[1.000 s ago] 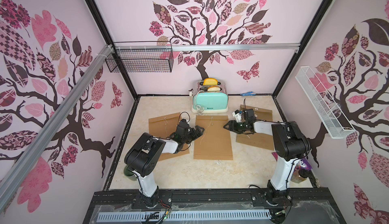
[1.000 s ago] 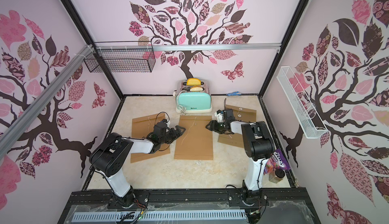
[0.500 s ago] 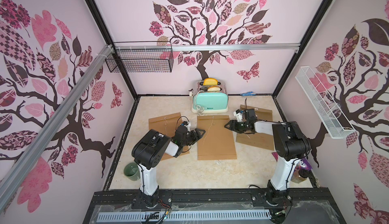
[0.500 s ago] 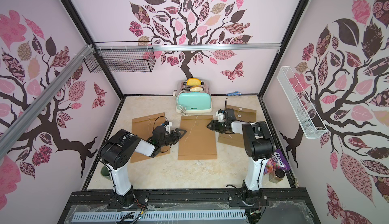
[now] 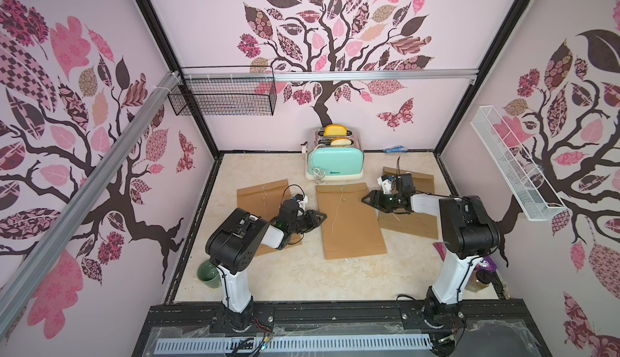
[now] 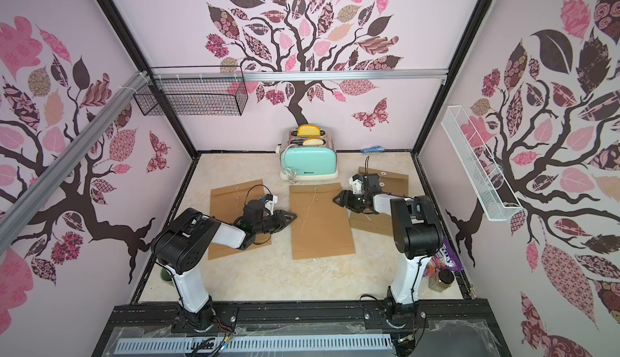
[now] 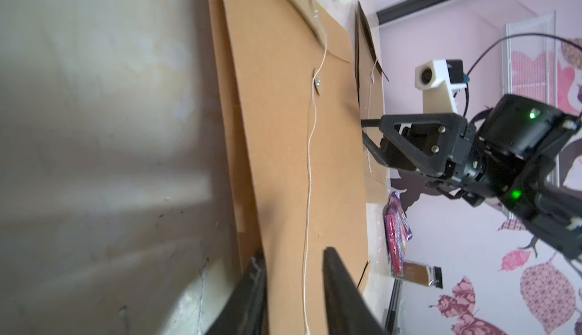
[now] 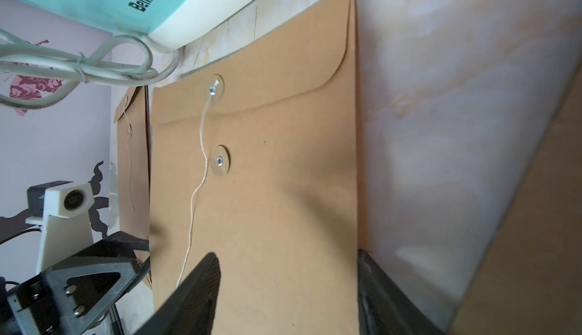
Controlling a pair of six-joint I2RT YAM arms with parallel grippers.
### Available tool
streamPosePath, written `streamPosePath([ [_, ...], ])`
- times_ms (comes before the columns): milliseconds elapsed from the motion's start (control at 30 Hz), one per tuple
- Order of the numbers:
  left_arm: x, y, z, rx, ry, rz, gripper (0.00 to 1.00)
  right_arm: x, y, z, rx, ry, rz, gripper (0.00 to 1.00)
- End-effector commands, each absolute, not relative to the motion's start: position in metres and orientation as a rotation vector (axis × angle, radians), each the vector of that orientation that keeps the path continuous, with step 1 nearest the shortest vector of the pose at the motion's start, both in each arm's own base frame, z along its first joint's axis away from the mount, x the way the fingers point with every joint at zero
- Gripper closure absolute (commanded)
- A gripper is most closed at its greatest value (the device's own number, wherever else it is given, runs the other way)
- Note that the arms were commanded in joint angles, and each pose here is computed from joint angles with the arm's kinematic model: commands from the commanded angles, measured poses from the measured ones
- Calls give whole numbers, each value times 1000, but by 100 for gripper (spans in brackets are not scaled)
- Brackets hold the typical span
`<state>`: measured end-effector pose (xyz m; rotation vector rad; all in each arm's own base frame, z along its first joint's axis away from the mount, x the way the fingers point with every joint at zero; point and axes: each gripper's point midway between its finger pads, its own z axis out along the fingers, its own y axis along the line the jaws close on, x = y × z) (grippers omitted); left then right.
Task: Close the mouth of the file bag
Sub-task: Pick up the file bag from the center of the board.
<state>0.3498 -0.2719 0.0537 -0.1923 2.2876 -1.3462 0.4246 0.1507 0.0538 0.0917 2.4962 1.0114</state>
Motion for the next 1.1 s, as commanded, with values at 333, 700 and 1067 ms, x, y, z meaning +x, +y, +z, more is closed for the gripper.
streamPosePath([
  [333, 360, -287, 46, -172, 2259, -1471, 47, 408, 164, 46, 76, 2550, 1116, 34],
  [700, 355, -293, 69, 18, 2229, -1451, 98, 410, 169, 58, 33, 2534, 1108, 34],
  [1067, 351, -288, 83, 78, 2207, -1456, 100, 421, 150, 75, 101, 2473, 1119, 33],
])
